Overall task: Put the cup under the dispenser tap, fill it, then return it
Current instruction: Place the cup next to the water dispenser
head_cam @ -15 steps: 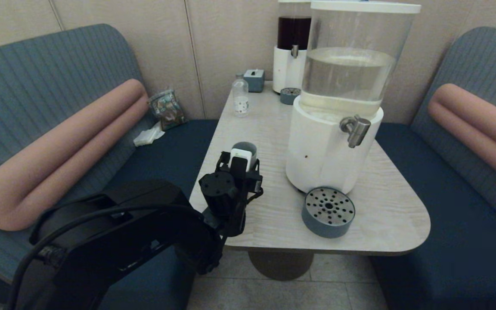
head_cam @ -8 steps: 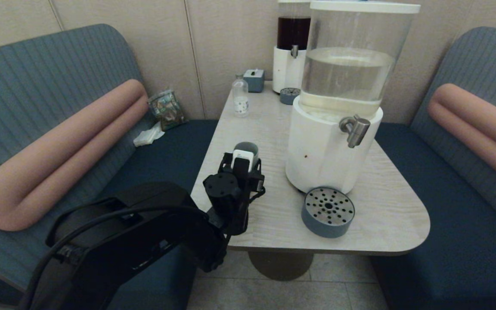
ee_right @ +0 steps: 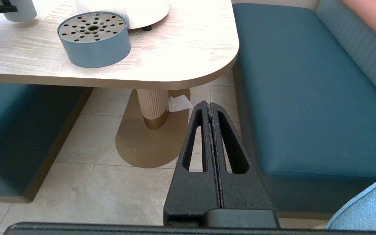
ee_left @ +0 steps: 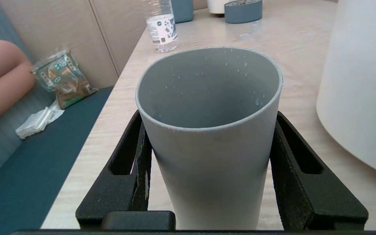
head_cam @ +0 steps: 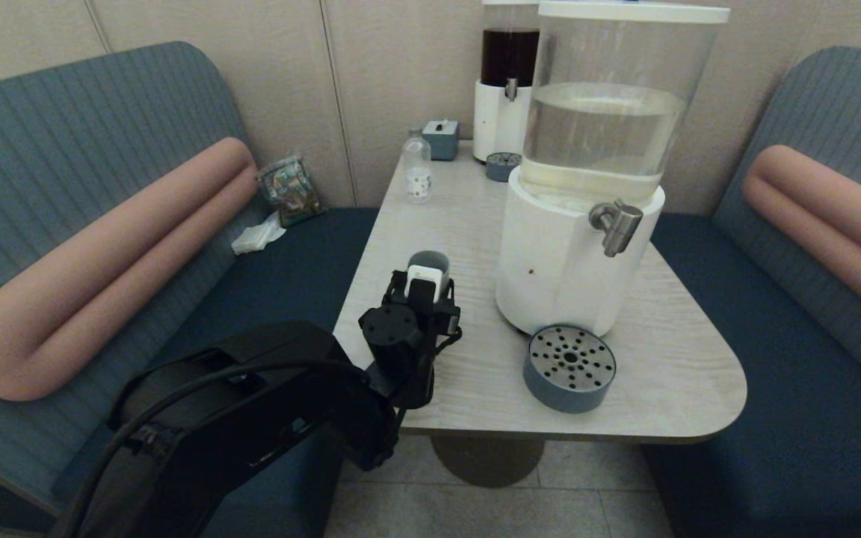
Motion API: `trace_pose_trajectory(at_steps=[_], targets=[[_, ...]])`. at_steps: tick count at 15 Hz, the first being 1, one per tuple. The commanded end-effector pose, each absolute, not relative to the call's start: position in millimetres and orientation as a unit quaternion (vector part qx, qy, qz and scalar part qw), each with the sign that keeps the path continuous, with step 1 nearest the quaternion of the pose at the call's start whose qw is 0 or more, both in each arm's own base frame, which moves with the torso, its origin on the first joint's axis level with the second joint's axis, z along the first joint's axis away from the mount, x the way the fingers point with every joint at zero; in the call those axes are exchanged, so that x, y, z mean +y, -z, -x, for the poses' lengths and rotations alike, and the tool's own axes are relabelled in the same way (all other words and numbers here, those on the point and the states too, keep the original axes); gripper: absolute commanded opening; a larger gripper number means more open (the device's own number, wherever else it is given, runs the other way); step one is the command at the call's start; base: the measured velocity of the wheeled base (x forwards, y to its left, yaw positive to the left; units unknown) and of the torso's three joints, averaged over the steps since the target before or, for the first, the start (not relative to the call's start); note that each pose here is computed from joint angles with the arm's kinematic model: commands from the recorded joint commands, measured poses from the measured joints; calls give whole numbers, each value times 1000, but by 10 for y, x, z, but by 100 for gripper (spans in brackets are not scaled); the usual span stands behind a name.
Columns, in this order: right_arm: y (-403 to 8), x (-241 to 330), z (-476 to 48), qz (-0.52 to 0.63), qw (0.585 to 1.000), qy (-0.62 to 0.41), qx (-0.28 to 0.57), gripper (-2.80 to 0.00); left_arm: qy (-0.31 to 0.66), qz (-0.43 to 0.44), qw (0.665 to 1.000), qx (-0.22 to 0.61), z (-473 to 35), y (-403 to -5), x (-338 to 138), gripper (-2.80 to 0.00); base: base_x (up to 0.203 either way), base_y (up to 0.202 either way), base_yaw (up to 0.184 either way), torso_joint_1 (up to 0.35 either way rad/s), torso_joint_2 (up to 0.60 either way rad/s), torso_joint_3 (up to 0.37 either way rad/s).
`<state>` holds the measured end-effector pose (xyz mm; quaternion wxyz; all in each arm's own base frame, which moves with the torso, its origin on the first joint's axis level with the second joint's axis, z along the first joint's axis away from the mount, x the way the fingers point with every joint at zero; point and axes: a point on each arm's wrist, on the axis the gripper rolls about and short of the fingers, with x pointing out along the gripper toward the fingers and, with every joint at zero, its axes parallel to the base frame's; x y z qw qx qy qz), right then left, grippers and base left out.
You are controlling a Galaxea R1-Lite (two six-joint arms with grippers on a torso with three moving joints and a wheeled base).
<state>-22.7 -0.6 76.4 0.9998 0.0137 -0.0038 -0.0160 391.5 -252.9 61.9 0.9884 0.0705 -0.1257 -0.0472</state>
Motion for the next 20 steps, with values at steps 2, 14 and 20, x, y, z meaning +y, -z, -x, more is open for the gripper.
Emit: trace_pose_trajectory(at_steps=[2, 14, 20], targets=[[-765, -6, 227, -14, 1000, 16, -4, -280, 45, -70, 988, -129, -3922, -609, -2533, -280, 0, 0, 0, 0, 0, 0], [-765, -6, 227, -14, 1000, 16, -4, -280, 45, -68, 988, -129, -3942, -587, -2538, 0, 0, 0, 0, 0, 0, 0], [-765, -6, 227, -14, 1000, 16, -4, -280, 39, -63, 988, -134, -3936, -672, -2505, 0, 0, 0, 0, 0, 0, 0]])
